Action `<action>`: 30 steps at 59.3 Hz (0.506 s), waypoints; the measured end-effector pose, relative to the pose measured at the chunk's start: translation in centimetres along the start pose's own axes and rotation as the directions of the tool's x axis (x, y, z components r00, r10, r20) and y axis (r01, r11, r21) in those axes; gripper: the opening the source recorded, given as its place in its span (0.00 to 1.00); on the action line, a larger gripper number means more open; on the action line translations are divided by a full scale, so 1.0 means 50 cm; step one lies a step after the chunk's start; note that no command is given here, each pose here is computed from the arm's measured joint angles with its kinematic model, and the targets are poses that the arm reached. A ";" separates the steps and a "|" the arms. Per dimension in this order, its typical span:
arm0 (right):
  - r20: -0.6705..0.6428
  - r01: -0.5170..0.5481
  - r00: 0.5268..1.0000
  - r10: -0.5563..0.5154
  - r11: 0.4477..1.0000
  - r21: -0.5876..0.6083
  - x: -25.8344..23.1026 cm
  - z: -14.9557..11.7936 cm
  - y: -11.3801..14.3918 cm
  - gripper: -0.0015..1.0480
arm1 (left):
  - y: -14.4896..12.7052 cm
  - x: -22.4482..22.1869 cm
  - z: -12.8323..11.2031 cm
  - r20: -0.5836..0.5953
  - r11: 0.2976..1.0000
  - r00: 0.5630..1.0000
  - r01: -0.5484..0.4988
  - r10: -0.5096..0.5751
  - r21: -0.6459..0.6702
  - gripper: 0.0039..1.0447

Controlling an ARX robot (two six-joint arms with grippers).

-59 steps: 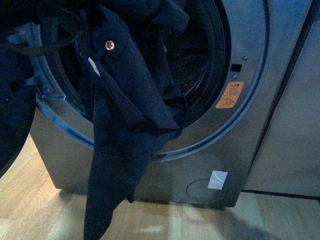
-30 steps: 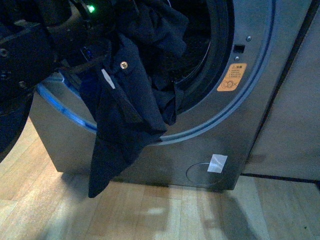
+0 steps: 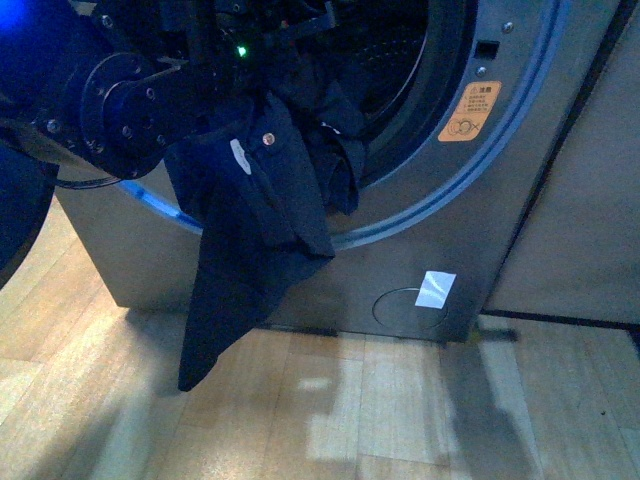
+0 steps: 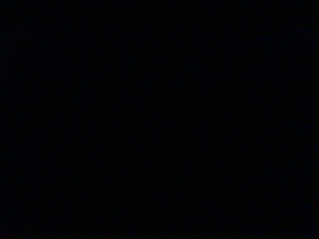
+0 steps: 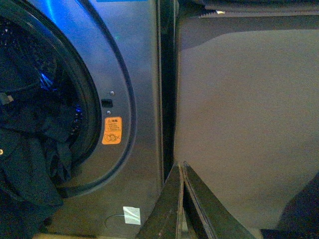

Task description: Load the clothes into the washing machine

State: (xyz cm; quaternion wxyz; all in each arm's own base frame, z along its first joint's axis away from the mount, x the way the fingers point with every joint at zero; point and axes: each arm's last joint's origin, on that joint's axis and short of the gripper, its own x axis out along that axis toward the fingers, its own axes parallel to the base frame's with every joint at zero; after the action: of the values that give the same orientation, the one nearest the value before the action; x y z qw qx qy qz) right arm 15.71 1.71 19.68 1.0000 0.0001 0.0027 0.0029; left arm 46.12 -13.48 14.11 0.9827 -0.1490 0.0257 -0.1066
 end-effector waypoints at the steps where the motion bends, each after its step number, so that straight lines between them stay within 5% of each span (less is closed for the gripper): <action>1: 0.000 0.002 1.000 -0.002 1.000 0.000 -0.002 -0.002 -0.001 0.02 | 0.004 0.006 -0.004 -0.005 1.000 1.000 -0.009 0.009 0.006 0.11; 30: 0.001 0.004 1.000 -0.004 1.000 0.001 -0.047 -0.035 -0.033 0.02 | 0.070 0.138 -0.047 -0.080 0.990 0.990 -0.105 0.112 0.094 0.11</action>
State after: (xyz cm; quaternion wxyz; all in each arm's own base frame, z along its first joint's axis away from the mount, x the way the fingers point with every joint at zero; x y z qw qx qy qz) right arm 13.34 0.04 17.96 1.0000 0.0005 0.0022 0.0008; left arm 53.36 -12.41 10.71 0.9908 -0.0985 0.0709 -0.0603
